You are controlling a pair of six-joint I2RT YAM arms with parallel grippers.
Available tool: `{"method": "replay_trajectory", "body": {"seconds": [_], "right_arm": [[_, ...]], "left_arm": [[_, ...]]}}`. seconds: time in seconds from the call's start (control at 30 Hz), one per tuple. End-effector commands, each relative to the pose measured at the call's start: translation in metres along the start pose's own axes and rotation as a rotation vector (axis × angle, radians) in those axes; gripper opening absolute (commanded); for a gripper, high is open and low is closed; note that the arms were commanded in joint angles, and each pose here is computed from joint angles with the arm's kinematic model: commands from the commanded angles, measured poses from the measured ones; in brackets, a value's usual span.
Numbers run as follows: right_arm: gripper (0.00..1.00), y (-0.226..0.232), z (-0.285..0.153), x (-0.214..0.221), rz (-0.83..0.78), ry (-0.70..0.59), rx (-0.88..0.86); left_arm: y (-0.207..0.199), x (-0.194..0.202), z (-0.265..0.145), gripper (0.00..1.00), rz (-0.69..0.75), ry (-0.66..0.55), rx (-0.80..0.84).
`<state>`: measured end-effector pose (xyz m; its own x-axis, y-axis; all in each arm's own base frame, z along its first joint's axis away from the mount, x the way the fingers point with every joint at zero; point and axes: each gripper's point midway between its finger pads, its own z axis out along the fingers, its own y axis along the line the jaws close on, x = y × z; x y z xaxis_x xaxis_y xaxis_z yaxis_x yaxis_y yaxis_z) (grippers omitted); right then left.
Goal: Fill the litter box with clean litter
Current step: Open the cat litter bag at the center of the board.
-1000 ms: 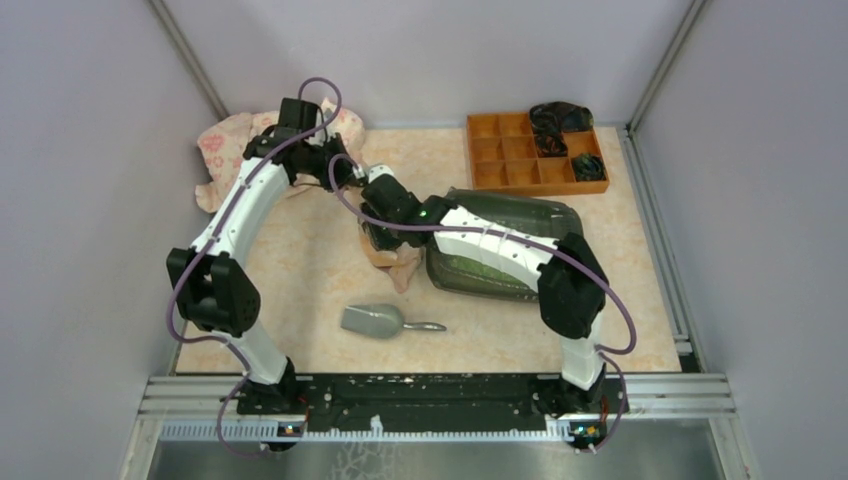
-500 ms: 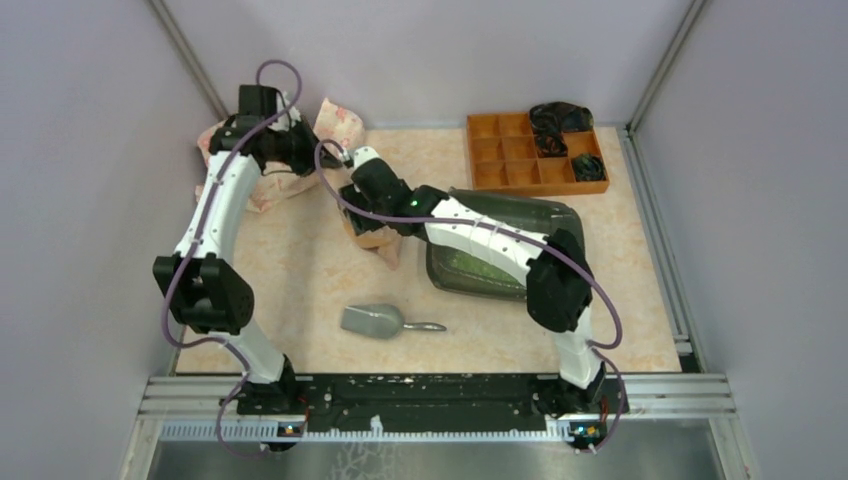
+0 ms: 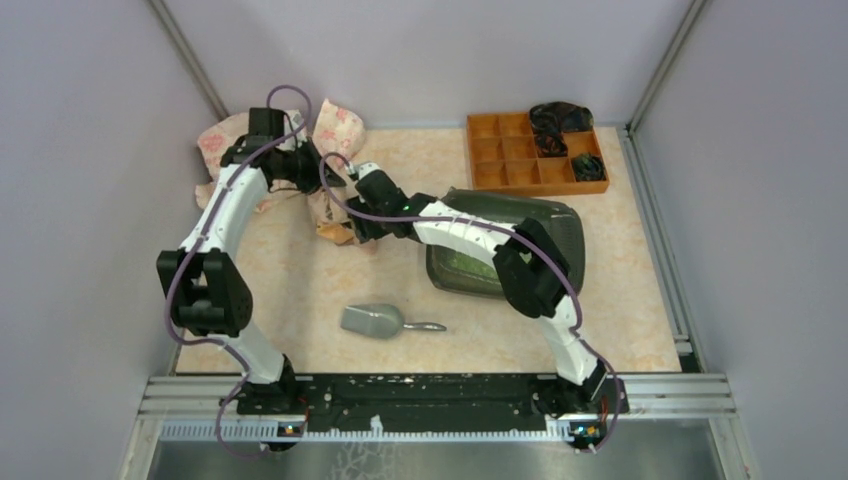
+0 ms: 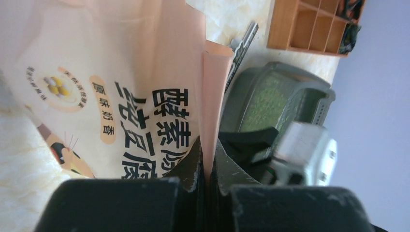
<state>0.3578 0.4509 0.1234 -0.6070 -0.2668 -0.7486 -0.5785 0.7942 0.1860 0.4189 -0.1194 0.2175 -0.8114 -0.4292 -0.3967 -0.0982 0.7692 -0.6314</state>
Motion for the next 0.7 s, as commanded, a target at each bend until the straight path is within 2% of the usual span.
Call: {"method": "replay_trajectory", "body": {"seconds": [0.0, 0.13, 0.33, 0.5, 0.67], "right_arm": [[0.53, -0.011, 0.021, 0.014, 0.022, 0.019, 0.016], [0.52, -0.008, 0.024, 0.002, 0.0, -0.014, 0.006], [0.52, 0.001, -0.008, -0.042, -0.019, -0.152, -0.031], [0.49, 0.019, -0.033, -0.07, -0.042, -0.286, -0.142], [0.49, 0.044, -0.058, -0.08, -0.084, -0.389, -0.285]], "left_arm": [[-0.004, 0.013, 0.008, 0.0, 0.015, 0.02, 0.027], [0.005, 0.011, 0.01, 0.0, 0.017, -0.007, -0.009], [-0.014, -0.004, -0.016, 0.0, 0.047, -0.063, 0.02], [-0.029, -0.012, -0.034, 0.0, 0.052, -0.084, 0.066], [-0.037, -0.014, -0.044, 0.0, 0.053, -0.079, 0.111]]}}
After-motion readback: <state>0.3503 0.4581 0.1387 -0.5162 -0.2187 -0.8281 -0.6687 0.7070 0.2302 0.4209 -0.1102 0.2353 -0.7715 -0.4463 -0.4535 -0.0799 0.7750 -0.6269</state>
